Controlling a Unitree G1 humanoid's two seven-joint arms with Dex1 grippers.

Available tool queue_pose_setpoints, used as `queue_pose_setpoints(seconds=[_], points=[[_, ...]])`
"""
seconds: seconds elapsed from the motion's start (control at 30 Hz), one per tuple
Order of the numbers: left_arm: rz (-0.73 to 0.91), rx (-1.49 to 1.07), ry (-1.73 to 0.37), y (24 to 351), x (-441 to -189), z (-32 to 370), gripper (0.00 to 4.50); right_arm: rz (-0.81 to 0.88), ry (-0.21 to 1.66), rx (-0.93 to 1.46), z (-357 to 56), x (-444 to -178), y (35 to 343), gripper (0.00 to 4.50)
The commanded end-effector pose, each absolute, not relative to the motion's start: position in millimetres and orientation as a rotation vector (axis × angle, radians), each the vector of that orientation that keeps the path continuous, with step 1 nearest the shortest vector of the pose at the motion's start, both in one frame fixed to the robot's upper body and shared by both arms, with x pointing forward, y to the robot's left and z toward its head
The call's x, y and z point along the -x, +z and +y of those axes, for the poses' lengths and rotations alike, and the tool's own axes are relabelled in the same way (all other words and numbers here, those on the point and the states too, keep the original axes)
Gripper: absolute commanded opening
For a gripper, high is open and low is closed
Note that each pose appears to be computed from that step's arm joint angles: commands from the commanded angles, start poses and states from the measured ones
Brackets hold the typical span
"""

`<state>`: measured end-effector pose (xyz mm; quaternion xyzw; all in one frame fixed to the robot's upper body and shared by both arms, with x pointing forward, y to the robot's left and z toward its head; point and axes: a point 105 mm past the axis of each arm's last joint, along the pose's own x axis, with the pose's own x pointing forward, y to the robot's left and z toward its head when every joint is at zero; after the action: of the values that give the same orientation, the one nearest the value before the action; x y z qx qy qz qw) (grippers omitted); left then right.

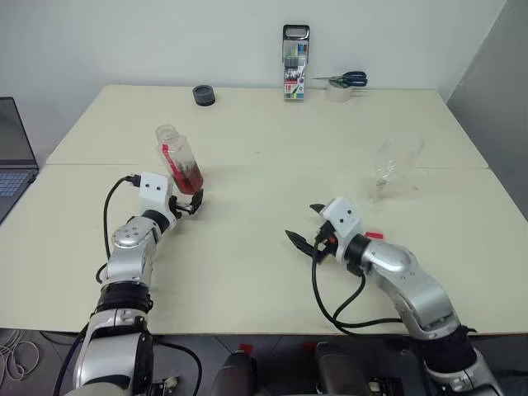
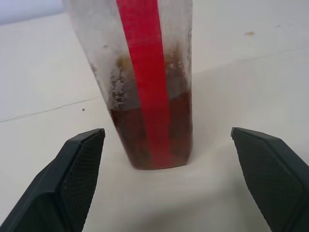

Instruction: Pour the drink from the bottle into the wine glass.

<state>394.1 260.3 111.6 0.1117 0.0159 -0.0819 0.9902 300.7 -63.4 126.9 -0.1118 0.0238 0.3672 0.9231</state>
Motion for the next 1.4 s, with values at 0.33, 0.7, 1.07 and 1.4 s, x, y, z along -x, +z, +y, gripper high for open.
queue_pose_setpoints(seconds=[0.33,0.7,1.07,1.4], points=[[0.019,-0.27,-0.765,115.6,-325.0,159.3,4.48,-0.054,0.165,0.035,-160.4,-314.0,150.1,4.5],[0.006,-0.238,-1.118,154.8,-314.9,119.3,4.48,-0.002,0.021,-0.015,-192.2,-361.5,132.0,4.5],[-0.016,-0.249,-1.144,159.8,-319.3,115.6,4.5,-0.038,0.004,-0.015,-203.1,-403.0,129.3,3.9],[-0.017,-0.242,-1.088,161.8,-319.5,129.0,4.5,-0.082,0.125,0.069,-180.2,-405.8,136.4,0.4]])
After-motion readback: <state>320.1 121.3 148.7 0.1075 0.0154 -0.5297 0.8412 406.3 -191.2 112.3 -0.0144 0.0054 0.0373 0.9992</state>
